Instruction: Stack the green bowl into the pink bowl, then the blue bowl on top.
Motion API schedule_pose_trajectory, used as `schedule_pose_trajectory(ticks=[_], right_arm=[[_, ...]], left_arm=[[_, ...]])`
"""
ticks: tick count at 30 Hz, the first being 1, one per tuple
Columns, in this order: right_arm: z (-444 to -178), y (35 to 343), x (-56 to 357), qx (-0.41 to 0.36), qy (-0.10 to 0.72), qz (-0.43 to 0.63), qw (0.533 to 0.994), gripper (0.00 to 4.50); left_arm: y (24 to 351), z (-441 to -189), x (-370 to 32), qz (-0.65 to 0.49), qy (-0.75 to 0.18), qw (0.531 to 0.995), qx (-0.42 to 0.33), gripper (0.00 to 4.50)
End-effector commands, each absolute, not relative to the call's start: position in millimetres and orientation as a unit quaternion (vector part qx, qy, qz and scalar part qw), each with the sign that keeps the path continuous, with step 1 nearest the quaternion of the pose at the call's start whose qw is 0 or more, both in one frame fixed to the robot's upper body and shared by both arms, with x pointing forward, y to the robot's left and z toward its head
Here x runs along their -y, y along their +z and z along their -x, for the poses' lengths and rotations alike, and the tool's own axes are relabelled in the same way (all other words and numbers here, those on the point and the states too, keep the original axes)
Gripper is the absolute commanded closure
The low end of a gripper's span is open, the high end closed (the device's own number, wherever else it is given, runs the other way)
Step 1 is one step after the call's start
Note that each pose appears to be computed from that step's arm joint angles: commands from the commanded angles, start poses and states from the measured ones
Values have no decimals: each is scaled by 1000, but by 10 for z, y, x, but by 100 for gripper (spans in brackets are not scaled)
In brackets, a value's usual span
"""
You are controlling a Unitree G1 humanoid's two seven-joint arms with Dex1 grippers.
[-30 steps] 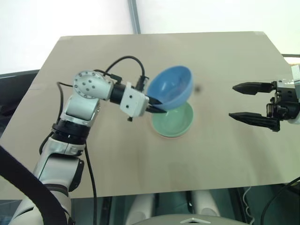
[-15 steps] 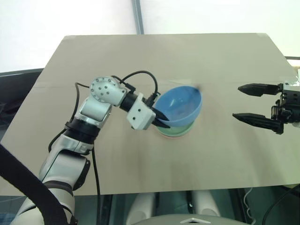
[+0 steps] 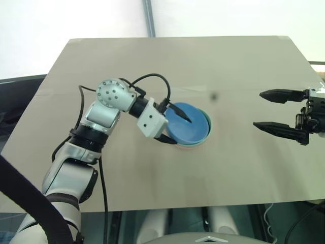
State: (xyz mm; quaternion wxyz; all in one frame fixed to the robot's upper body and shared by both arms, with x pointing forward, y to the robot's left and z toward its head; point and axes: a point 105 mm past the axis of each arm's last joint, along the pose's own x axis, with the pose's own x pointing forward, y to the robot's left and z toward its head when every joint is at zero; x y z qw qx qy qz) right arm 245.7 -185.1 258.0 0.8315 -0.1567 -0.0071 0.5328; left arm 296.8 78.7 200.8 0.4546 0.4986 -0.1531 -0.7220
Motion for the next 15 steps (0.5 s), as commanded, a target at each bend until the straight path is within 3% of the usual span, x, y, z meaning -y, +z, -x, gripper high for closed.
schedule_pose_trajectory(ticks=[1, 3, 7, 10, 12, 15], right_arm=[[-2437, 2674, 1823, 32, 536, 167, 827, 0], [-2439, 2673, 1820, 32, 537, 167, 826, 0], [-2439, 2664, 1811, 32, 537, 164, 827, 0], [-2433, 2651, 1801, 31, 538, 161, 827, 0], [-2426, 2635, 1805, 29, 537, 158, 828, 0], [-2419, 2610, 1822, 24, 536, 155, 830, 0]], left_arm=[[2377, -3056, -828, -463, -692, 522, 184, 47], [2514, -3106, -855, -423, -684, 566, 182, 47], [2834, -3358, -1026, -272, -632, 710, 148, 47], [2812, -3569, -1307, -223, -563, 788, 109, 47], [2684, -3657, -1567, -220, -515, 824, 81, 47], [2581, -3565, -1806, -201, -496, 843, 55, 47]])
